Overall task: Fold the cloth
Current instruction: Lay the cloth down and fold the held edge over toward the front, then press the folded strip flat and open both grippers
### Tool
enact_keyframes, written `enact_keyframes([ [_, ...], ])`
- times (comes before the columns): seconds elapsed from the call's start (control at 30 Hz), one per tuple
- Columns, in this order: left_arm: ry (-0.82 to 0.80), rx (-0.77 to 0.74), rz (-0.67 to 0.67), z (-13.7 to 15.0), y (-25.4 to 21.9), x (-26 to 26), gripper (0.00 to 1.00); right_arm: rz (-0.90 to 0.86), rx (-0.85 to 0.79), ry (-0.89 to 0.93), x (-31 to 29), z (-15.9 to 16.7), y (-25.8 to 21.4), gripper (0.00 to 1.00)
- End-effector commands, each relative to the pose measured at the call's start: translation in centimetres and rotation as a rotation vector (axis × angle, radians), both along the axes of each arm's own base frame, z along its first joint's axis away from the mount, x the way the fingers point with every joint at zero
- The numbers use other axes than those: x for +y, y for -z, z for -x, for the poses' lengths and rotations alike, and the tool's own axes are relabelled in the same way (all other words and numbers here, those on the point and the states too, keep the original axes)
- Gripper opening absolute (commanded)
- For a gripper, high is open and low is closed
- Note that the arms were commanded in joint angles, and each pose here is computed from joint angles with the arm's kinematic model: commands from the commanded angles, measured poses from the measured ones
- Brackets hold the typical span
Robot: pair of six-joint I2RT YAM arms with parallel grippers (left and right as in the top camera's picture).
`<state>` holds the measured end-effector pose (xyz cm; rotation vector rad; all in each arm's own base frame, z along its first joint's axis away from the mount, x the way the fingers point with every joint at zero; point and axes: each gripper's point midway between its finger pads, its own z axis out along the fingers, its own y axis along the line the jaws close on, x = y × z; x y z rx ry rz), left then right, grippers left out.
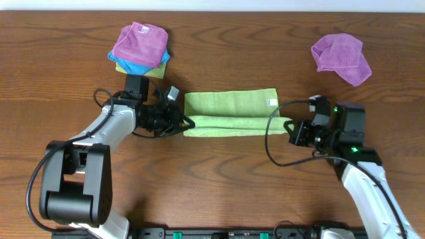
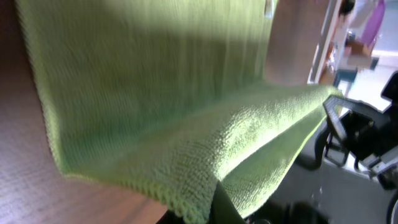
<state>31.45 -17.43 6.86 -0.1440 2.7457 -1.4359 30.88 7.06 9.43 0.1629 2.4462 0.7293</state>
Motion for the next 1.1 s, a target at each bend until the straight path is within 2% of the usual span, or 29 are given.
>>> enact_keyframes([
  [0.0, -0.116, 0.019, -0.064, -1.8, 0.4, 1.2, 0.06, 0.044, 0.028, 0.064, -0.4, -1.1, 1.4, 0.01],
  [0.3, -0.233, -0.122, -0.144, -6.0, 0.3, 1.8, 0.06, 0.046, -0.005, 0.090, 0.0, -4.3, 3.7, 0.01],
  [0.53, -0.305, -0.185, -0.223, -7.8, 0.7, 2.6, 0.06, 0.058, -0.051, 0.112, -0.4, -6.1, 3.7, 0.02],
  [1.07, -0.377, -0.209, -0.199, -11.1, 3.8, 2.5, 0.06, 0.098, -0.051, 0.157, -1.3, -9.1, 5.0, 0.02],
])
